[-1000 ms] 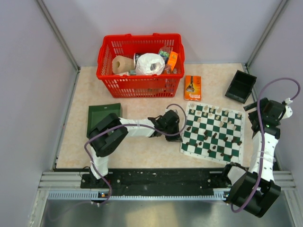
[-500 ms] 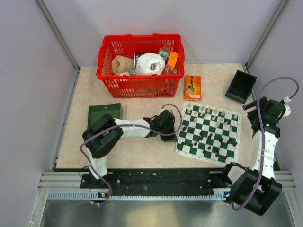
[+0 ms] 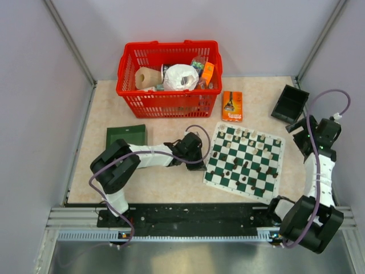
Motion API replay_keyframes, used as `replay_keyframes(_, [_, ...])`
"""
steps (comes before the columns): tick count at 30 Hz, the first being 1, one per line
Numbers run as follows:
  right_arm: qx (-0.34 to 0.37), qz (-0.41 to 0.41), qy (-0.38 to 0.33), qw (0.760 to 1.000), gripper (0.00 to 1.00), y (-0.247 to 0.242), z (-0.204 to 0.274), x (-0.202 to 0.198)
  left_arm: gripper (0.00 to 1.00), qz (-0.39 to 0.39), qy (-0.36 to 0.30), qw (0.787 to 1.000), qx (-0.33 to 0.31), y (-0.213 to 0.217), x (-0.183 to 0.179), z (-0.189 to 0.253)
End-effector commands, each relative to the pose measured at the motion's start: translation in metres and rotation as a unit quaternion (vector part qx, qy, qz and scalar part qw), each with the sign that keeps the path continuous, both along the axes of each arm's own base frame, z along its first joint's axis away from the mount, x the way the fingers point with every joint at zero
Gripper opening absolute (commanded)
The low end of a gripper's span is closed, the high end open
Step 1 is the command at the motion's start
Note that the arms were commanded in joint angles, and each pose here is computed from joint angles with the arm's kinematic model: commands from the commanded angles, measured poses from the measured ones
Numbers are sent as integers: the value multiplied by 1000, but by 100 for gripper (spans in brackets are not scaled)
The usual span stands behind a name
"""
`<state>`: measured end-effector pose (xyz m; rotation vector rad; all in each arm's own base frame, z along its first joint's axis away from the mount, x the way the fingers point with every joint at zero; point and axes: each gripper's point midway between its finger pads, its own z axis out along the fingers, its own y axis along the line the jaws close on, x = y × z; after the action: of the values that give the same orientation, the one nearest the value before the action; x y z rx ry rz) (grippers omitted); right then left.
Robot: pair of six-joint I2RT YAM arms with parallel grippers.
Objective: Set up the chess pieces on the board
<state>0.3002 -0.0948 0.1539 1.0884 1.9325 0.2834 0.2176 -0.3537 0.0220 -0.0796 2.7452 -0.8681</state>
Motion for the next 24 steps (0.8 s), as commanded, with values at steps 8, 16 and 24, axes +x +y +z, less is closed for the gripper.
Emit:
replay_keyframes(8, [-10,117,-5,993,88,37,1,23,0,36,0,996,81,56,-3,-23])
replay_keyframes(16, [-13,158,11,987,87,57,-9,25,0,53,2,994,93,75,1,-28])
replay_keyframes(24, [-19,181,17,983,86,69,-12,24,0,59,-8,991,118,94,6,-30])
